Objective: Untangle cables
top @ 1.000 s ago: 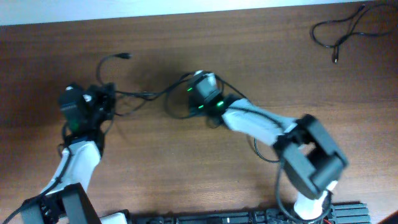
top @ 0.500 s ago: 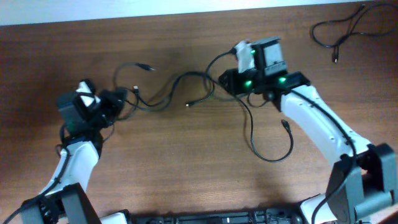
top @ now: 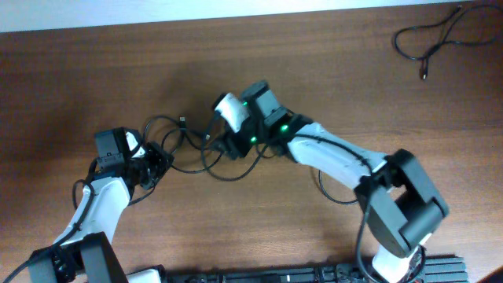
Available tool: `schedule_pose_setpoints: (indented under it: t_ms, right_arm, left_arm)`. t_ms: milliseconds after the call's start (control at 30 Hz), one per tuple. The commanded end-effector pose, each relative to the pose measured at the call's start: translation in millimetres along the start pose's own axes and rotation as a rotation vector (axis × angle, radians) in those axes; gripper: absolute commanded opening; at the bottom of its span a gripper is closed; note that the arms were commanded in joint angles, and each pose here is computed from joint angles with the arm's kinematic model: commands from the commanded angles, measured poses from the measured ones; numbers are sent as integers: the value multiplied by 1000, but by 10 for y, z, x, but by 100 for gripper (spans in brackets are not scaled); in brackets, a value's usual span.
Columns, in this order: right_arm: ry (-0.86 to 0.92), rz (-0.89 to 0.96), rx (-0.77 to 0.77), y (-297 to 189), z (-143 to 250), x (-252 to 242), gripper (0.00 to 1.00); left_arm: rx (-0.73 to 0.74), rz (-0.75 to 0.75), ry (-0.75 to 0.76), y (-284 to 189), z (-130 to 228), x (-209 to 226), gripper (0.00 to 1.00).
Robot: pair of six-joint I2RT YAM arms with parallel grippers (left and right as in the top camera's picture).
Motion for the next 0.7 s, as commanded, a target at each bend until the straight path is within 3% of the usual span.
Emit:
schedule_pose_setpoints:
  t_ms: [0,100,267,567,633,667]
  right_arm:
    - [-135,-17,49,221,121,165,70]
    - [-276,139,87,297,160,166,70]
    - [-437,234,125,363,207,58,73]
    - [-582,255,165,611,356,-20,74]
    - [-647,245,191,705,441,-53,71]
    - [-684,238,196,758,477,-72,65]
  left_arm:
    - [-26,-44,-12,-26,-13,26,0]
    - [-12,-53,-18,-26,8,39,0]
    - [-5,-58,-22,-26,20,46,0]
    - [6,-64,-28,-27,37,56,0]
    - [7,-64,-28,-27,38,56,0]
    - [7,-64,-28,-27,38,56,0]
Point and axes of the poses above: each gripper's point midway between its finger pads, its own y axis out along the fingers, its own x axis along the line the jaws close on, z = x × y, the point moved 10 cm from there along -y, back along the fingers, and after that the axes turned 4 degrees about y, right-handed, at the moved point
